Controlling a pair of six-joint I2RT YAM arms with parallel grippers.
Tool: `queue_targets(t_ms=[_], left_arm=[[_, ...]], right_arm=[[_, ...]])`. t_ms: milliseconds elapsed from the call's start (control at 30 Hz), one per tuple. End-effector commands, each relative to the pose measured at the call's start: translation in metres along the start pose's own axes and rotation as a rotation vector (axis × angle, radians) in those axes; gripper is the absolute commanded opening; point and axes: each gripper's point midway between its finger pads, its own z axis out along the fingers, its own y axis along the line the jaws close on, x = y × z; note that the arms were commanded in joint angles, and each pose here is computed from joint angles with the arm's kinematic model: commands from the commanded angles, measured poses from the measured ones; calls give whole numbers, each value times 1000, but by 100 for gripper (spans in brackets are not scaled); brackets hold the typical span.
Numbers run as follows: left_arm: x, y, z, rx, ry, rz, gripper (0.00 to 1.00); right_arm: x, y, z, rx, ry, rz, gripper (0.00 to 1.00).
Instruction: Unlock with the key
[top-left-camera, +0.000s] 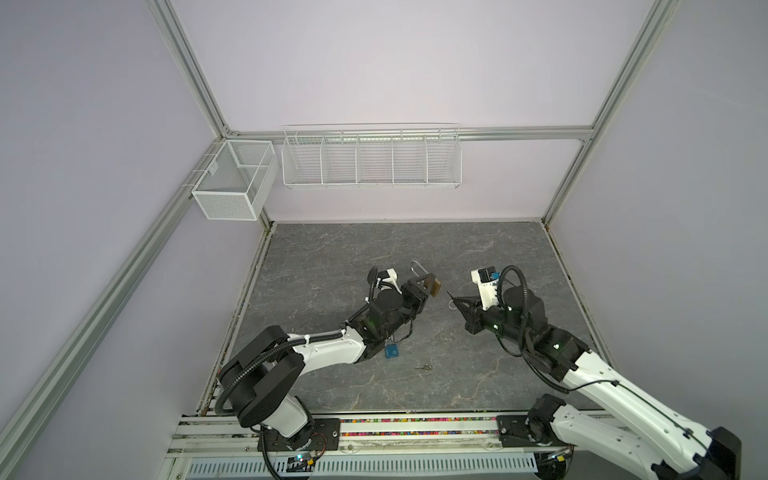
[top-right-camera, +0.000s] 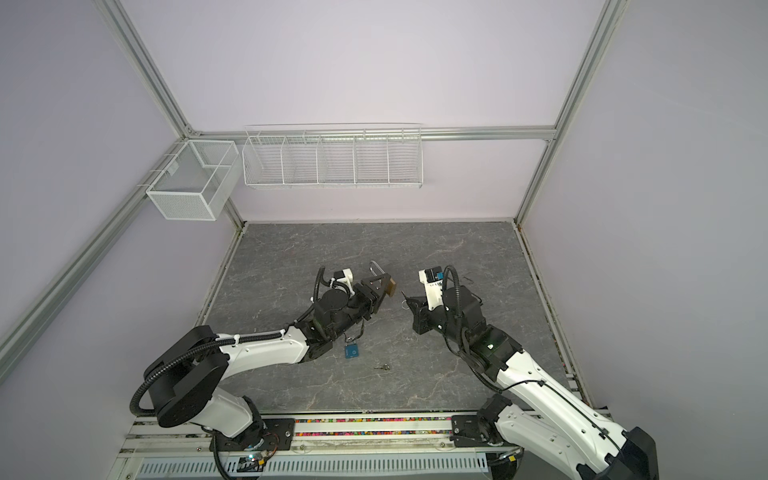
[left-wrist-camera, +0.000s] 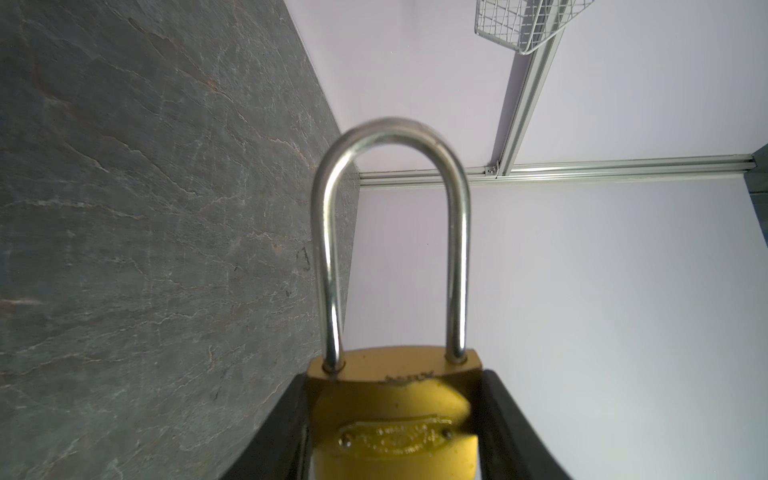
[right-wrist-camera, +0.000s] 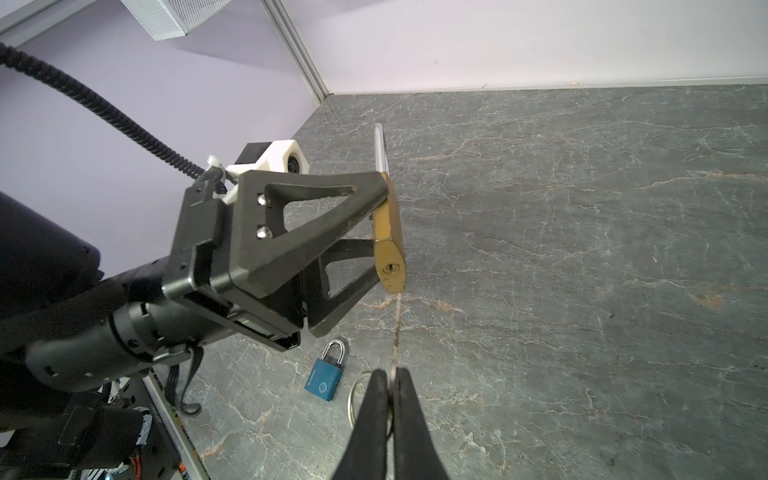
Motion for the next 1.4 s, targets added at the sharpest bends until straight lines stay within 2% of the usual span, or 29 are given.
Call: queue_targets(t_ms=[0, 1000, 1367], left_arm=[[-6, -50, 0, 132, -26, 2, 0], [-1, -68, -8, 191, -10, -18, 0], [7, -64, -6, 183, 2, -13, 0]], right_arm=[[-4, 3, 2, -9, -24, 11, 6], [-4, 5, 30, 13, -35, 36, 7], [-18, -3, 28, 74, -84, 60, 7]])
